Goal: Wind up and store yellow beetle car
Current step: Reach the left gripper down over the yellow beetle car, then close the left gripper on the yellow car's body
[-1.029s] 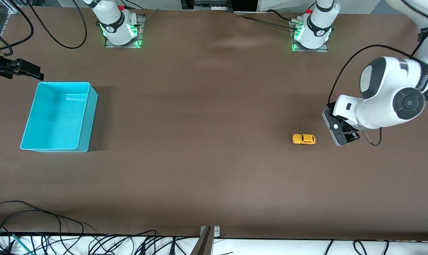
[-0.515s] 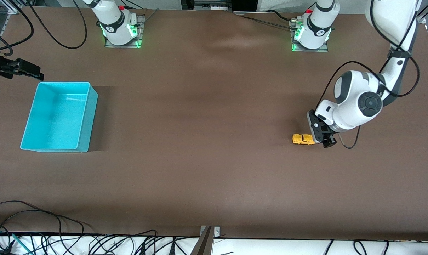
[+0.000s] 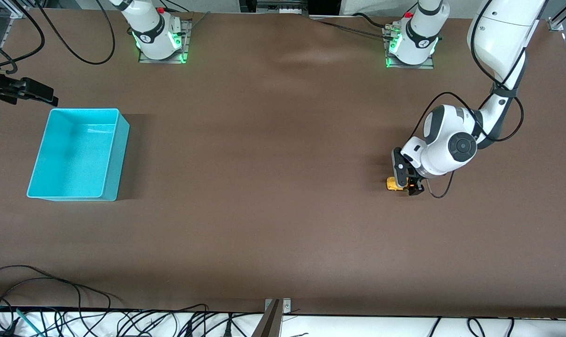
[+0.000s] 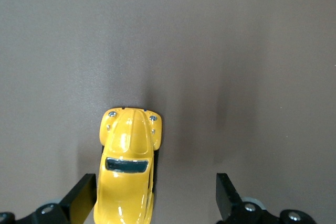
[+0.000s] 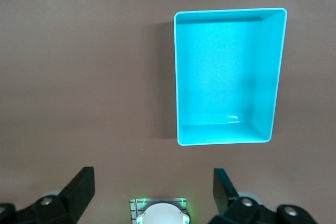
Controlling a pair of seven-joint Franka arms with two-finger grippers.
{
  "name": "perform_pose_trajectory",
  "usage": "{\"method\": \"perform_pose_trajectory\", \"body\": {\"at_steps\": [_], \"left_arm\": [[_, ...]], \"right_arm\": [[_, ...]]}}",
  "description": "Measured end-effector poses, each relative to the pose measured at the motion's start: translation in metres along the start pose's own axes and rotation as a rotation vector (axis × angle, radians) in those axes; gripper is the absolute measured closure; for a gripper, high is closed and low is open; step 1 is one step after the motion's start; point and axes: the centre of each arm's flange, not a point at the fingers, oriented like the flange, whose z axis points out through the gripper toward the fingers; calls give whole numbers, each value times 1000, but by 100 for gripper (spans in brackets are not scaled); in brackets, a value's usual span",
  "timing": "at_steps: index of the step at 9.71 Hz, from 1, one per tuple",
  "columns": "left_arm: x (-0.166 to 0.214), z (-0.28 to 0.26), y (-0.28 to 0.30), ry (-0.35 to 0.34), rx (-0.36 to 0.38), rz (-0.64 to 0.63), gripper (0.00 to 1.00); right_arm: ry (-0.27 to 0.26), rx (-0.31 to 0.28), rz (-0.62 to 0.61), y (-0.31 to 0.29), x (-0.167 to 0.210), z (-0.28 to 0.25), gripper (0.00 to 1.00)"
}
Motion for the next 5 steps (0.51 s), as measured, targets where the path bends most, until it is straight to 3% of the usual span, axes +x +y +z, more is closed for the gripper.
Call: {"method": "perform_pose_trajectory", "body": {"at_steps": [5], "left_arm": [[0,7,-4,9,25,15,0]], "right_arm": [[0,0,0,0,0,0,0]]}}
